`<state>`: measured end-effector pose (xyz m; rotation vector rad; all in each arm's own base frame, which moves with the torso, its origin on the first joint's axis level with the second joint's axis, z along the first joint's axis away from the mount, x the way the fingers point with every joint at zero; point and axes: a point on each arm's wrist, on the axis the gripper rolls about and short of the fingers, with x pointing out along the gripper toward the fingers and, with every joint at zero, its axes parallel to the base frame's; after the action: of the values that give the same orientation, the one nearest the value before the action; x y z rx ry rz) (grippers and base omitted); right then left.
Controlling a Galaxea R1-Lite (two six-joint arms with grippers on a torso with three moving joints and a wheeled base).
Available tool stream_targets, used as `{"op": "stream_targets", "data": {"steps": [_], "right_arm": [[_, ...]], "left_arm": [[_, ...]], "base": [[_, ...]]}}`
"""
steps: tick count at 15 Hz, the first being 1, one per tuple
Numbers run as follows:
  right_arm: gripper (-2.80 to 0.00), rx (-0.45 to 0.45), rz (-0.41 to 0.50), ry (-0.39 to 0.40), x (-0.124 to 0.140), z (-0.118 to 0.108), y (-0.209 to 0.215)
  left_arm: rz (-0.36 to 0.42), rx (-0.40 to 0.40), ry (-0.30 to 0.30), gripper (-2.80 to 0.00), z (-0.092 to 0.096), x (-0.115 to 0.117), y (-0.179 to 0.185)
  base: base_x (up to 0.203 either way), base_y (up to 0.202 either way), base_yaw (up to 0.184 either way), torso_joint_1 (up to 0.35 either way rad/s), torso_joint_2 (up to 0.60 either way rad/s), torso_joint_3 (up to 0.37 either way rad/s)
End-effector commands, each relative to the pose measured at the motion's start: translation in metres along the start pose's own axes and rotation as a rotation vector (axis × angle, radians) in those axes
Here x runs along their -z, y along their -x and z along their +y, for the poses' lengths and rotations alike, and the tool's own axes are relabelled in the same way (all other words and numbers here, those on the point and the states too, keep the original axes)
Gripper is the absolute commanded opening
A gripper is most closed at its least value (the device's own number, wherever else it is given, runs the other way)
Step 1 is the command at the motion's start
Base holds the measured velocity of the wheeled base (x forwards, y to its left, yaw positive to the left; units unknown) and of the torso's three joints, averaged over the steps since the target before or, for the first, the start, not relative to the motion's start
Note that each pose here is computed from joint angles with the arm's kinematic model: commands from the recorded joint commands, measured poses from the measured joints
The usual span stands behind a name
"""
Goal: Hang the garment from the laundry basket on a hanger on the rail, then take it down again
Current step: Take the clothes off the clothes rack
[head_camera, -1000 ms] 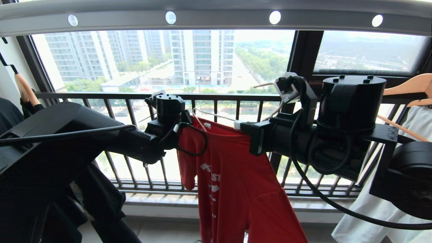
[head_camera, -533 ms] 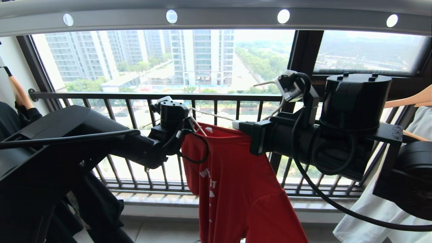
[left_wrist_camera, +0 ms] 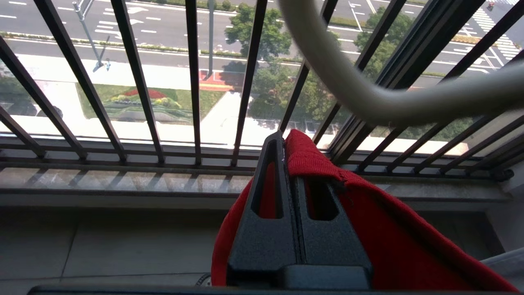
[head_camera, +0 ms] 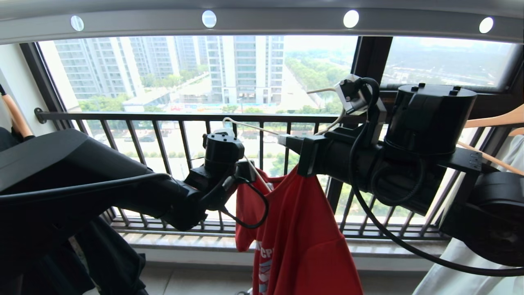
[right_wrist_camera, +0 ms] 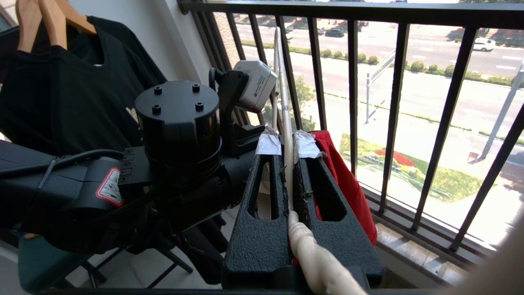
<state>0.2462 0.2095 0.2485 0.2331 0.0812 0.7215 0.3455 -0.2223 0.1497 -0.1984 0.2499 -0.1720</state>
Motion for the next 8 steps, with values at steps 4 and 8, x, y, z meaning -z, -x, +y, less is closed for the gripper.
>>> {"op": "stream_targets", "data": {"steps": [4,8], "right_arm": [[-2.80,0.062,-0.088,0.001,0.005,-0.004,-0.014],[-2.80,0.110,-0.118,0.005,-0.002,-0.013,-0.014]], "left_arm": [[0.075,0.132,-0.094,-2.80,-0.014,0.014,0.032],[0.131,0.229,-0.195,-2.80,-0.011,0.025,0.046]], "base": [[0.000,0.000,0.000,0.000,0.00,0.000],[0.000,0.000,0.000,0.000,0.00,0.000]]}}
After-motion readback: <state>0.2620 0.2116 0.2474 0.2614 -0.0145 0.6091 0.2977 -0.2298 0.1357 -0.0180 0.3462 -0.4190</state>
